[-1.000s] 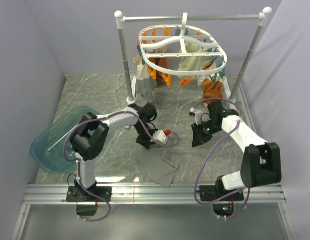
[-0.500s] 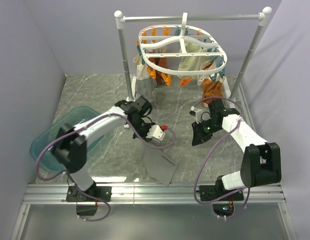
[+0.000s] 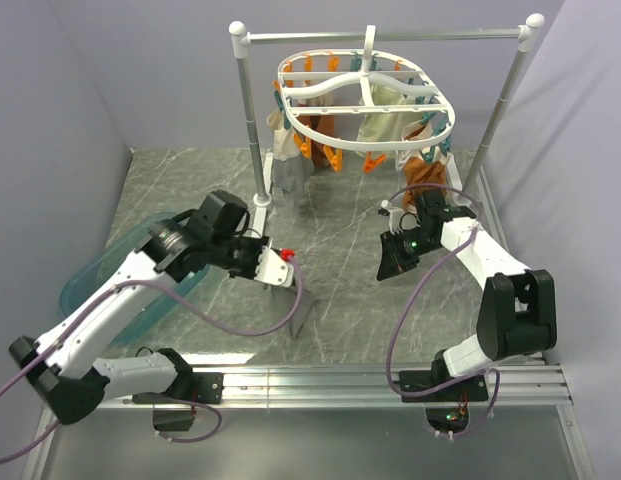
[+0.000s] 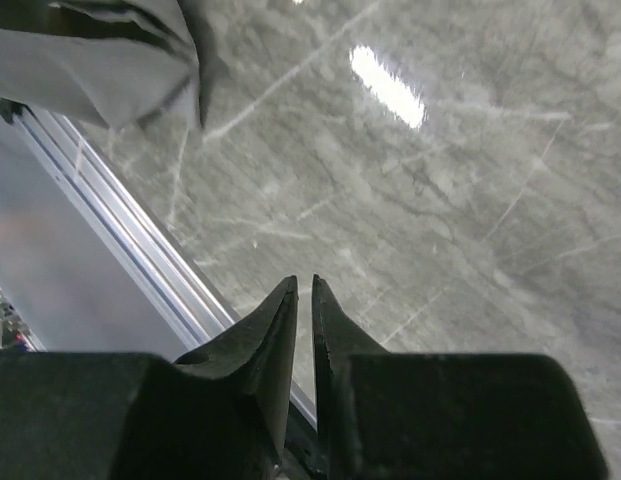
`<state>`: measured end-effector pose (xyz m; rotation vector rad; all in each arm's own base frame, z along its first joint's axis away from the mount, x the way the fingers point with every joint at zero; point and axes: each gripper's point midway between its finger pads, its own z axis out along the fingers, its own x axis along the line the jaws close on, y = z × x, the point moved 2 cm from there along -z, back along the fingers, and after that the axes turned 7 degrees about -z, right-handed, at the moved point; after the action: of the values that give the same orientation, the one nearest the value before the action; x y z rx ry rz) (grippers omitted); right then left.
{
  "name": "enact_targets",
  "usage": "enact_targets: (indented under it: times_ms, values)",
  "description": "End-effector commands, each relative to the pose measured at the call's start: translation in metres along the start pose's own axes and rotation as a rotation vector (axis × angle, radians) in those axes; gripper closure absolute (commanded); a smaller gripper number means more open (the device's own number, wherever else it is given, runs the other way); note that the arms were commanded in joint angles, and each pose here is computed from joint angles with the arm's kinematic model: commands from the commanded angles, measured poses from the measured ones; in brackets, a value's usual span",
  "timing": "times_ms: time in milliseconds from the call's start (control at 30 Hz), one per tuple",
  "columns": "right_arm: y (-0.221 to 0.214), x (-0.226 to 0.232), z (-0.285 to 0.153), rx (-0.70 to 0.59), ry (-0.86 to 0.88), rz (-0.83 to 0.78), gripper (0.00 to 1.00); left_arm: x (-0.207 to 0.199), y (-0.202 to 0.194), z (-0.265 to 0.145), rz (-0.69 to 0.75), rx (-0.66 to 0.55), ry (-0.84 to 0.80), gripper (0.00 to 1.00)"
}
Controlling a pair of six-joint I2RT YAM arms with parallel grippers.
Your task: Clip the underwear to the hanger
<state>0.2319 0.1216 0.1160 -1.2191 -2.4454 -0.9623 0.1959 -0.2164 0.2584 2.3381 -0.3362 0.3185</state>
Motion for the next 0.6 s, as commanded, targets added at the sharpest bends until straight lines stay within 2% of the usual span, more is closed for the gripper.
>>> enact_targets:
  times_ms: [0,167,300,400,567]
  values:
    - [0.028,0.003,0.001,-0.061,0.021,0.003,0.81,-0.004,-0.015,-0.013,-0.032,0.073,0.083,1.00]
    - [0.035,0.013,0.018,-0.067,0.063,0.038,0.80,-0.013,-0.045,-0.013,-0.046,0.182,0.108,1.00]
    - [0.060,0.020,0.035,-0.152,0.088,0.032,0.78,-0.022,-0.052,-0.013,-0.054,0.166,0.128,1.00]
    - [0.078,0.033,0.055,-0.168,0.136,0.032,0.78,-0.027,-0.055,-0.010,-0.076,0.167,0.115,1.00]
    - [0.095,0.058,0.108,-0.092,0.138,-0.025,0.79,-0.021,-0.050,-0.011,-0.108,0.147,0.139,1.00]
